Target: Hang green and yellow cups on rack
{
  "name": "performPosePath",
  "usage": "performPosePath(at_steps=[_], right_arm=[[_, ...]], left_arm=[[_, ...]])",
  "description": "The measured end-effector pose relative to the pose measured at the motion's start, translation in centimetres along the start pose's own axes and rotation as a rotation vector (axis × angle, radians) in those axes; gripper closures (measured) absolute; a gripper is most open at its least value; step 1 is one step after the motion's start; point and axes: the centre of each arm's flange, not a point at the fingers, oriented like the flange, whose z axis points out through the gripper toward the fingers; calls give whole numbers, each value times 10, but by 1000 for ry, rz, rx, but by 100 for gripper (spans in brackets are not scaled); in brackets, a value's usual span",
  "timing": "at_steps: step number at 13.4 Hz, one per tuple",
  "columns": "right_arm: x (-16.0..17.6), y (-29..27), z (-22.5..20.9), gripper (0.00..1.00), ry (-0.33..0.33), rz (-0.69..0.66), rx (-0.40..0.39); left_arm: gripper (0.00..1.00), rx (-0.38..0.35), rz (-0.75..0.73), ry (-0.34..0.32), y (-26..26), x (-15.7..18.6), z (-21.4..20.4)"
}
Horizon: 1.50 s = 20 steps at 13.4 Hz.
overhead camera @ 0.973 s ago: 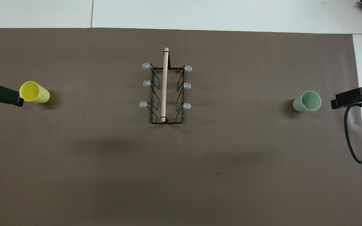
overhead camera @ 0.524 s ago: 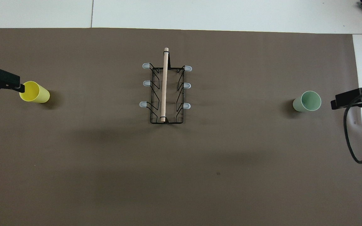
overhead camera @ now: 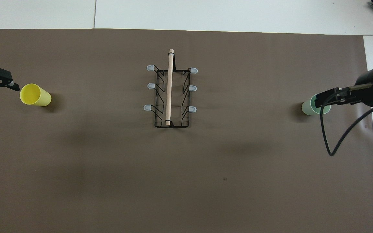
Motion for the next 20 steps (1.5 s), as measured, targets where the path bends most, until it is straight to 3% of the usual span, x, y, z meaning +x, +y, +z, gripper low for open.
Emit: performPosePath(at_steps=[3, 9, 13, 16, 20], right_arm=[[14, 2, 26, 0, -16, -3, -18], [44, -19, 105, 0, -139, -191, -220], [46, -13, 128, 0, -209, -466, -363], [41, -7, 145, 0, -253, -545, -410], [33, -13, 151, 0, -292, -637, -468]], left_arm=[[0, -49, -170, -26, -14, 25, 15], [0, -117, -536, -78, -45, 90, 60], [0, -190, -717, -146, -105, 124, 97], [0, -249, -822, -184, -136, 134, 106], [0, -360, -996, -298, -160, 143, 129]])
